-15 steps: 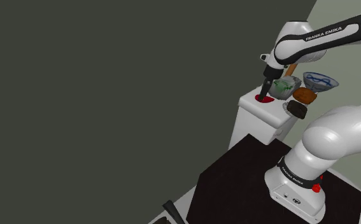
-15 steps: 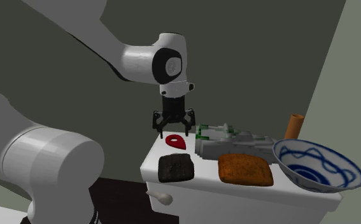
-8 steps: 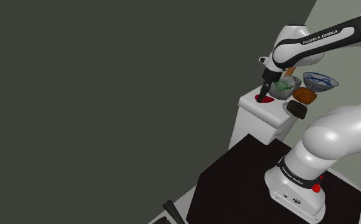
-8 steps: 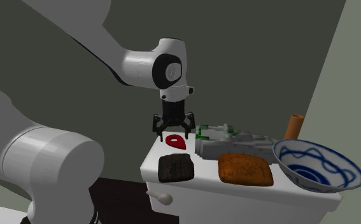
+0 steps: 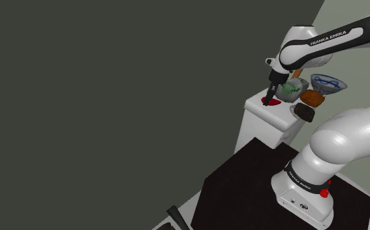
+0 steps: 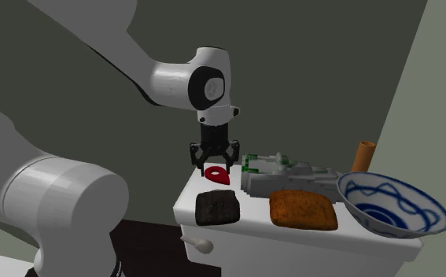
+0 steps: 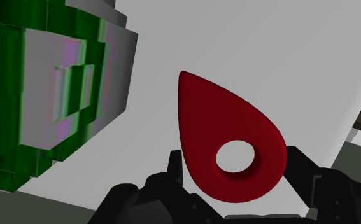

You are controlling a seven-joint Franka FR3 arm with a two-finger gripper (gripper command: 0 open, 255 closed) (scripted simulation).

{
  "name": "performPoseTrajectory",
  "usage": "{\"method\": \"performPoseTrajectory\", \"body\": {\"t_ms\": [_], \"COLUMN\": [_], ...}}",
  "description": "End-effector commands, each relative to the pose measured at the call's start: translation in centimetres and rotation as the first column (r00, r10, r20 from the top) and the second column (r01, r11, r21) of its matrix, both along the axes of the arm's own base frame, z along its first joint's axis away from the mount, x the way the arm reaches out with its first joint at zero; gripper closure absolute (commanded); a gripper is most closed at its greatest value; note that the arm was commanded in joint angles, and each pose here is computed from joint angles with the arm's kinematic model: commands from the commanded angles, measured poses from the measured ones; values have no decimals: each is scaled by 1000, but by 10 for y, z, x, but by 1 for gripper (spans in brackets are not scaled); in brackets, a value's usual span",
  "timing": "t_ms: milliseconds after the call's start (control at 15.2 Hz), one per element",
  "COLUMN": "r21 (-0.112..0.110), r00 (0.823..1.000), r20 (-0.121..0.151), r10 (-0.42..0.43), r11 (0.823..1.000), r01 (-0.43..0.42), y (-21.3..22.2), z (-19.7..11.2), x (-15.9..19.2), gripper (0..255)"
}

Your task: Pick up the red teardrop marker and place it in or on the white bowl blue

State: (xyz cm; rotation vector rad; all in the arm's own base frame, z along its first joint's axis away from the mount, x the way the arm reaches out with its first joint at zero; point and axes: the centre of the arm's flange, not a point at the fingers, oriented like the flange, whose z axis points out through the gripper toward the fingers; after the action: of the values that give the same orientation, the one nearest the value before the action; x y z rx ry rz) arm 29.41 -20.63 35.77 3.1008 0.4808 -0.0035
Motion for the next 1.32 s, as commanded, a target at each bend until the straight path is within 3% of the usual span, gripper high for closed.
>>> {"method": "performPoseTrajectory", "body": {"t_ms": [0,198,1254], "r21": [1,1,1], "r00": [1000,1000,1000], "r20": [-1,-1,-1], "r10": [0,0,0], "r11": [1000,1000,1000], "r01": [0,0,0], "y": [0,0,0], "z": [-1,0,84], "x": [0,0,0], "gripper": [255,255,255]}}
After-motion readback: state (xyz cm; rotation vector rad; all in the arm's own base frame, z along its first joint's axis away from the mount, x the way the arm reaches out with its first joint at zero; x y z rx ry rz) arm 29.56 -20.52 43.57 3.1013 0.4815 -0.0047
